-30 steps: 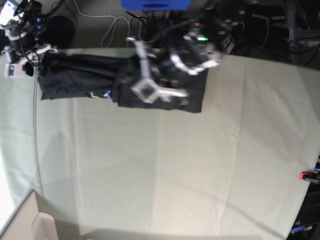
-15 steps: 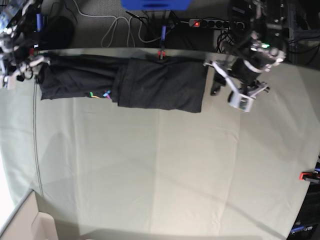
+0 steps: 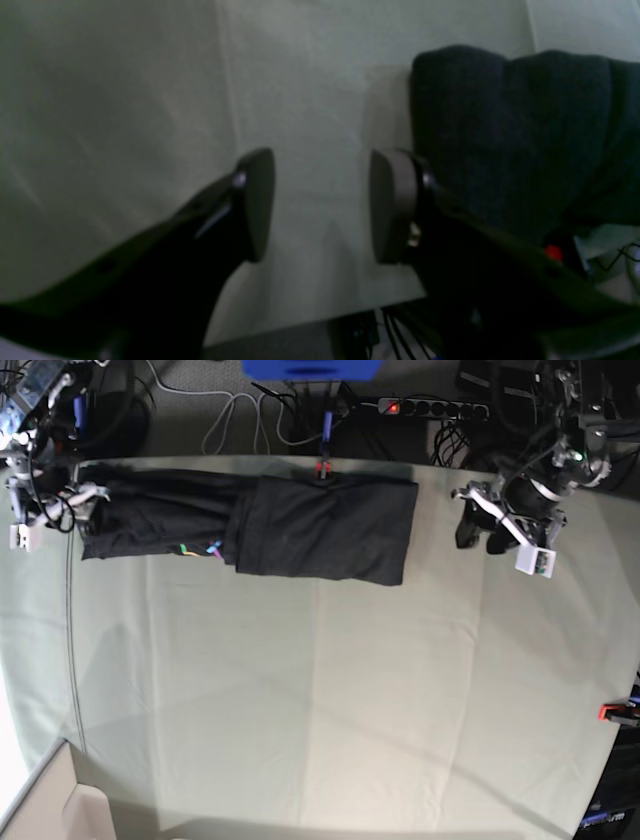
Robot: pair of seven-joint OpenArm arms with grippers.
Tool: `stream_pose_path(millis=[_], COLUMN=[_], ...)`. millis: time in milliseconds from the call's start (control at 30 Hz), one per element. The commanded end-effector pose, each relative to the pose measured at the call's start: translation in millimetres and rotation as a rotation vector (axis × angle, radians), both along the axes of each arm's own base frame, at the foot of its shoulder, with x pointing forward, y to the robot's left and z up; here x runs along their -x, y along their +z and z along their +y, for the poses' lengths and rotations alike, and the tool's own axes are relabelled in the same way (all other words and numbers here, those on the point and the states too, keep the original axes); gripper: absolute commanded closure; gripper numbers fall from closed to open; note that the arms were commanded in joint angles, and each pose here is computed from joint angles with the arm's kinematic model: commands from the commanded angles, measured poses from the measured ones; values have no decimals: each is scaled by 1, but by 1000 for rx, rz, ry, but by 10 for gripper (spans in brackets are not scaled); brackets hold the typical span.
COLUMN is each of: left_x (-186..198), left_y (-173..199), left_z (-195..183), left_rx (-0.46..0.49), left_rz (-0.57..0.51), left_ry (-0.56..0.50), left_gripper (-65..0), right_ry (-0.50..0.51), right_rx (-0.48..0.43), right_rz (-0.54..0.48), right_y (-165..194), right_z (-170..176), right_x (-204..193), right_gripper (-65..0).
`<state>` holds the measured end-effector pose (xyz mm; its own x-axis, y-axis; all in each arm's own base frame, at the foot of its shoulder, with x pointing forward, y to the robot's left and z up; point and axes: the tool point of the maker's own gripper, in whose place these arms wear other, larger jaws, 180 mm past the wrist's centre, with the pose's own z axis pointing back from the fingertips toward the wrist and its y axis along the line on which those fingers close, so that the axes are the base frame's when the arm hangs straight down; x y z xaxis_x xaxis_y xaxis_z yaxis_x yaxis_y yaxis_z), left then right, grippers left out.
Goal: Layout the t-shirt on the table in an organized manner, then fold the t-shirt properly
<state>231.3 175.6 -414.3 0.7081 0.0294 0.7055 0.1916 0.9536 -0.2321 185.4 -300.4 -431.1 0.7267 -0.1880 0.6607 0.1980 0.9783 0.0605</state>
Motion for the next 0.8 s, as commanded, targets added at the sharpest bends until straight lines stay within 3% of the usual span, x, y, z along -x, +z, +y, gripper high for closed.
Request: stream_pose_path(millis=[0,333,767], left_x=[-8,-8,-14], left_y=[11,11,15], left_z=[-1,0,0], left_rx=[14,12,13], left_rz=[-44,-45,-60], left_ry=[-2,-2,0], left_gripper=[-298,-298,-298], right_ry=[0,-38,-42], right_rx=[7,-119,-152], right_rz=[-26,50,90], right_y=[5,-40,-54], right_z=[-5,0,6], right_x=[-4,0,12], right_gripper=[-451,-451,-437])
